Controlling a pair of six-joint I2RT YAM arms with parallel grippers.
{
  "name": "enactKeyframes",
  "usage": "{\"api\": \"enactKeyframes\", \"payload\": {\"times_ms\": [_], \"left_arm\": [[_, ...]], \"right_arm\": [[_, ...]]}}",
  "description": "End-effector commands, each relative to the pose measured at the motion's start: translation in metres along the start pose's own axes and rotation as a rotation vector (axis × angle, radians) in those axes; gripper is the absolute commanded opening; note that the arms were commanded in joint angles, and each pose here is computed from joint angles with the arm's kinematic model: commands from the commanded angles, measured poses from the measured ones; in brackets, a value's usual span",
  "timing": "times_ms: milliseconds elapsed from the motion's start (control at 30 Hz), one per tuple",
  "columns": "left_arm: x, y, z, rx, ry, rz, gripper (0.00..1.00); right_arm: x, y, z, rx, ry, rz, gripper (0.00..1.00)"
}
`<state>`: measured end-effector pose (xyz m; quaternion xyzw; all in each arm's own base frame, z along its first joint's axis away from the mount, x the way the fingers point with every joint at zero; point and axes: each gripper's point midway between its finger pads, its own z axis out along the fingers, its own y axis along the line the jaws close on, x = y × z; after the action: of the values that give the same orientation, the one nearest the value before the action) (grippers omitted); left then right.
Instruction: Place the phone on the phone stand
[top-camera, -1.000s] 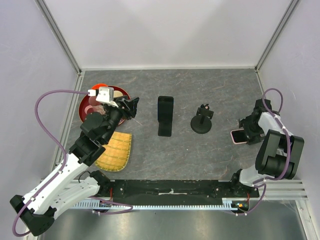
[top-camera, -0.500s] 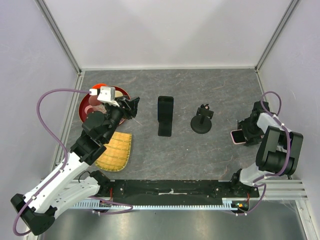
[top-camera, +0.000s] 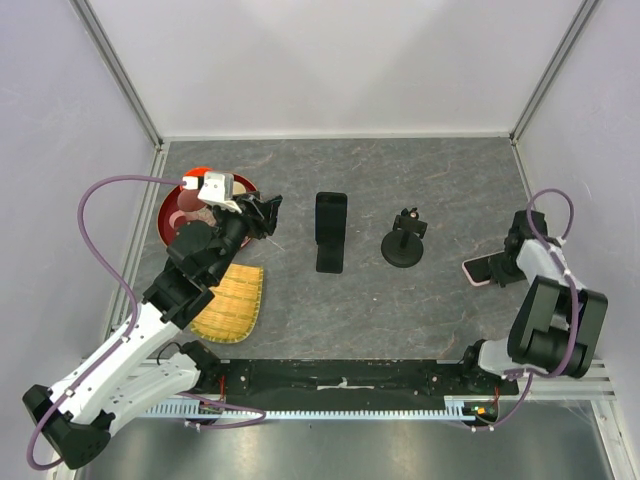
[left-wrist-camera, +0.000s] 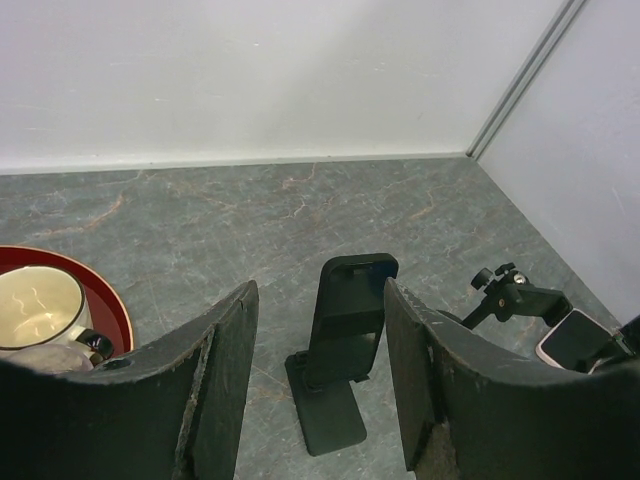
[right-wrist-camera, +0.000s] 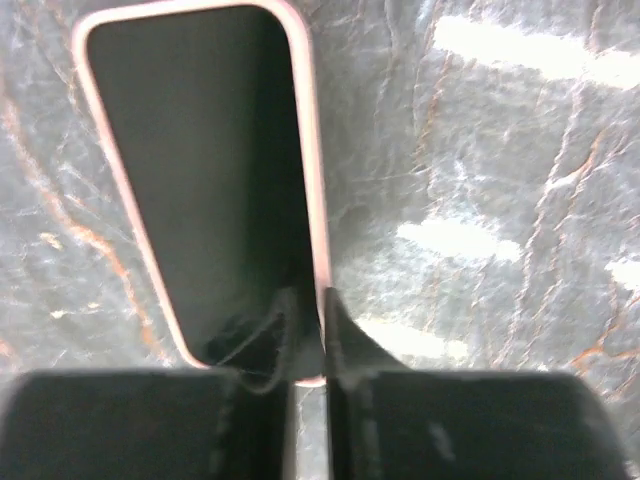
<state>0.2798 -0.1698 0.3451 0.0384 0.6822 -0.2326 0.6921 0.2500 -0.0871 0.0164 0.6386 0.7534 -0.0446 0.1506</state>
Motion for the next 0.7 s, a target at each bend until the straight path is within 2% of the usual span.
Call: {"api": "enactKeyframes", "payload": {"times_ms": [0, 233, 300, 400, 433, 467, 500, 667], "left_arm": [[-0.022, -0.005, 0.001, 0.008, -0.050, -0.046, 0.60], [-0.021, -0.007, 0.001, 0.018, -0.044, -0.050, 0.60], [-0.021, -0.007, 0.001, 0.016, -0.043, -0.051, 0.59], [-0.021, -0.008, 0.001, 0.024, -0.042, -0.056, 0.60], [-0.021, -0.009, 0.001, 0.025, -0.042, -0.059, 0.60], [-0.022, -0.010, 0.000, 0.031, -0.044, -0.059, 0.59], [-0.023, -0.010, -0.001, 0.032, -0.048, -0.061, 0.59], [-0.027, -0.008, -0.003, 0.026, -0.060, -0.064, 0.60]], "right_arm": [[0.006, 0.011, 0.023, -0.083, -0.027, -0.016, 0.00], [-0.014, 0.023, -0.003, -0.188, -0.138, -0.105, 0.00], [-0.015, 0.028, -0.010, -0.207, -0.137, -0.130, 0.07], [-0.024, 0.040, -0.030, -0.285, -0.177, -0.183, 0.37], [-0.025, 0.043, -0.035, -0.312, -0.188, -0.201, 0.58], [-0.023, 0.047, -0.038, -0.350, -0.187, -0.244, 0.70], [-0.026, 0.052, -0.045, -0.386, -0.207, -0.253, 0.98], [-0.036, 0.049, -0.049, -0.326, -0.219, -0.188, 0.98]]}}
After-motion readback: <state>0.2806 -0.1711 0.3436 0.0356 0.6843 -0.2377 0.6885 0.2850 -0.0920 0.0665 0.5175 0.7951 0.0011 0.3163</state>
